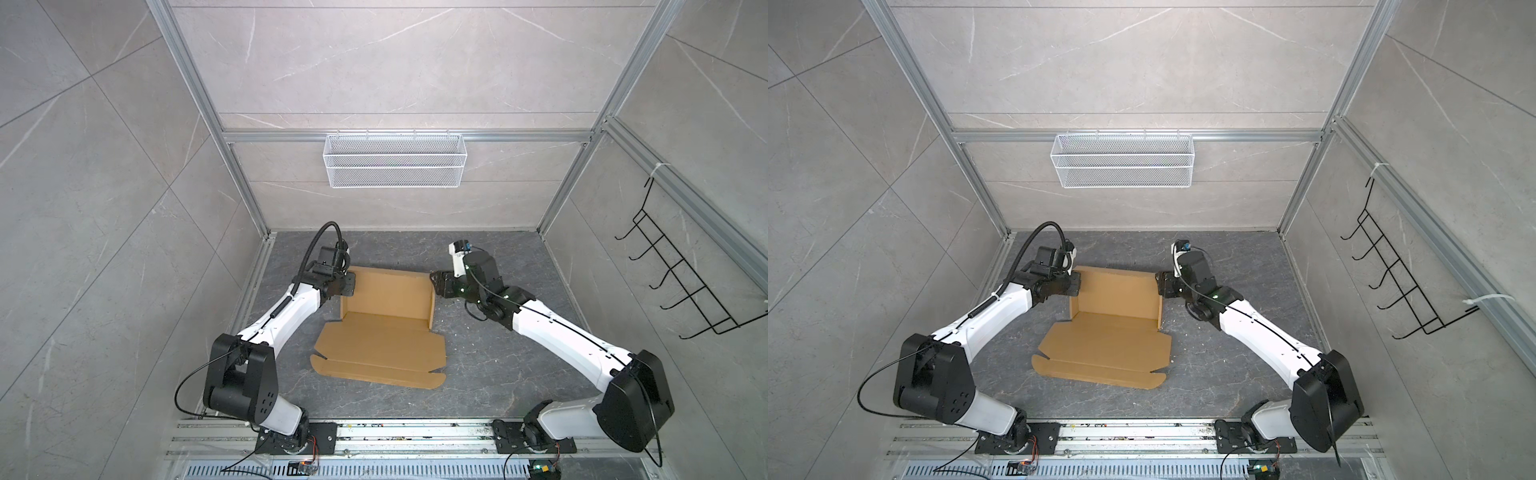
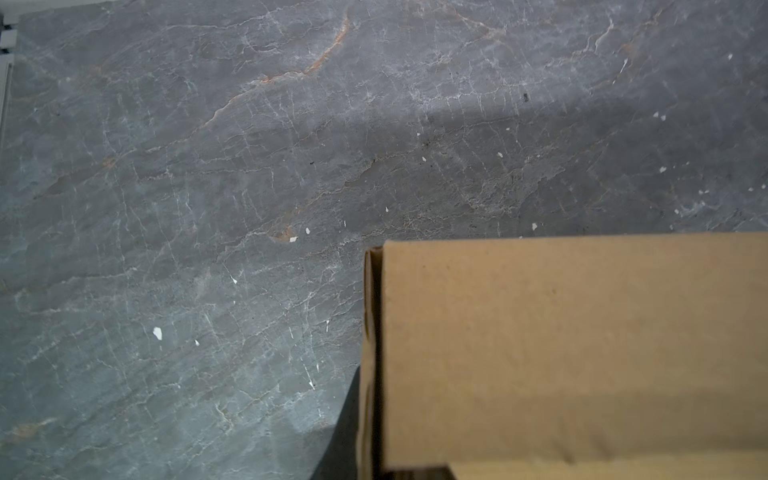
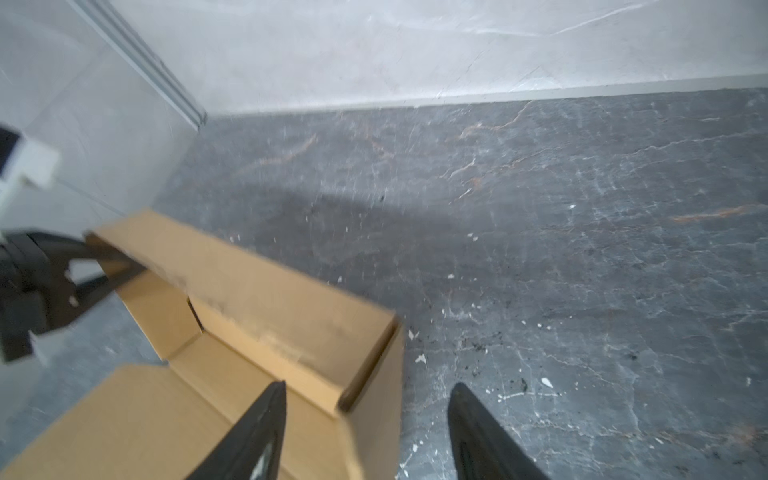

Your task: Fold the paper box

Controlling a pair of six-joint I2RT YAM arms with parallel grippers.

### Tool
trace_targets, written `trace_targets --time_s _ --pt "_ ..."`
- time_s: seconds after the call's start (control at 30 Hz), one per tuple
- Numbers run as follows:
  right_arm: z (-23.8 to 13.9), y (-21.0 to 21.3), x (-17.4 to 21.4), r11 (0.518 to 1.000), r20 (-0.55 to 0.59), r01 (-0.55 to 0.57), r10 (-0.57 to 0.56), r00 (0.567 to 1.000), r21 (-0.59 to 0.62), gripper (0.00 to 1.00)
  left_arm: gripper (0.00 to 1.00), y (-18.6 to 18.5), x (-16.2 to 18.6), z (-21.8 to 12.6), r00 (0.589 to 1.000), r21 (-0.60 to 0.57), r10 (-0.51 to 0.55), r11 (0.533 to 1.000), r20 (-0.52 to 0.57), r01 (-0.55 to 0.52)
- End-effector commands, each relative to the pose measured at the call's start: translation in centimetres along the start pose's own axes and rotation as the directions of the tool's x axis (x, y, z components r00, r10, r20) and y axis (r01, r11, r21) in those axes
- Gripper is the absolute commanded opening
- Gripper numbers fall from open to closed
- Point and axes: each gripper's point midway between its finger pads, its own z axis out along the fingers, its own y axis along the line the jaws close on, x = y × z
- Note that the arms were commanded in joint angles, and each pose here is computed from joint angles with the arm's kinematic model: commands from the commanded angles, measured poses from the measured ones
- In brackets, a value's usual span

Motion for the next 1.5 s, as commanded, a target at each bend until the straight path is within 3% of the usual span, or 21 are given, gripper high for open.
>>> trace_targets --time_s 0.0,0.17,0.33,0.53,0.9,1.1,1.33,1.47 --pt "0.3 -0.3 -1.0 0.991 -0.049 -0.118 0.115 0.992 -0.057 0.63 0.08 -1.0 1.9 -0.9 0.984 0.071 0.100 0.993 -0.145 -0.091" --pt "3.7 0.1 -1.2 0.976 -0.154 -0.199 0.185 0.971 -0.083 0.62 0.10 -1.2 3.5 -1.2 0.947 0.102 0.157 0.986 -0.279 -0.133" --pt "7.9 1.8 0.5 0.929 -0.279 -0.327 0.272 0.921 -0.173 0.59 0.12 -0.5 4.7 -0.9 0.902 0.084 0.191 0.982 -0.388 -0.172" --pt "10.1 2.5 4.6 0.910 -0.382 -0.377 0.290 0.877 -0.172 0.56 0.14 -0.6 3.4 0.6 0.887 0.054 0.218 0.975 -0.406 -0.214" --pt "11.3 1.1 10.1 0.908 -0.484 -0.401 0.298 0.823 -0.122 0.56 0.23 -2.3 0.8 4.7 0.822 0.041 0.314 0.941 -0.475 -0.336" --pt "11.2 0.0 11.0 0.917 -0.488 -0.386 0.291 0.823 -0.104 0.56 0.24 -2.5 0.1 5.1 0.813 0.037 0.315 0.939 -0.490 -0.342" --pt "8.1 -1.5 6.7 0.936 -0.401 -0.319 0.237 0.885 -0.151 0.63 0.24 -3.2 0.6 5.9 0.796 0.054 0.328 0.935 -0.508 -0.351" --pt "6.1 0.0 5.4 0.935 -0.407 -0.258 0.142 0.902 -0.244 0.66 0.24 -3.5 0.5 6.5 0.793 0.062 0.334 0.934 -0.509 -0.353"
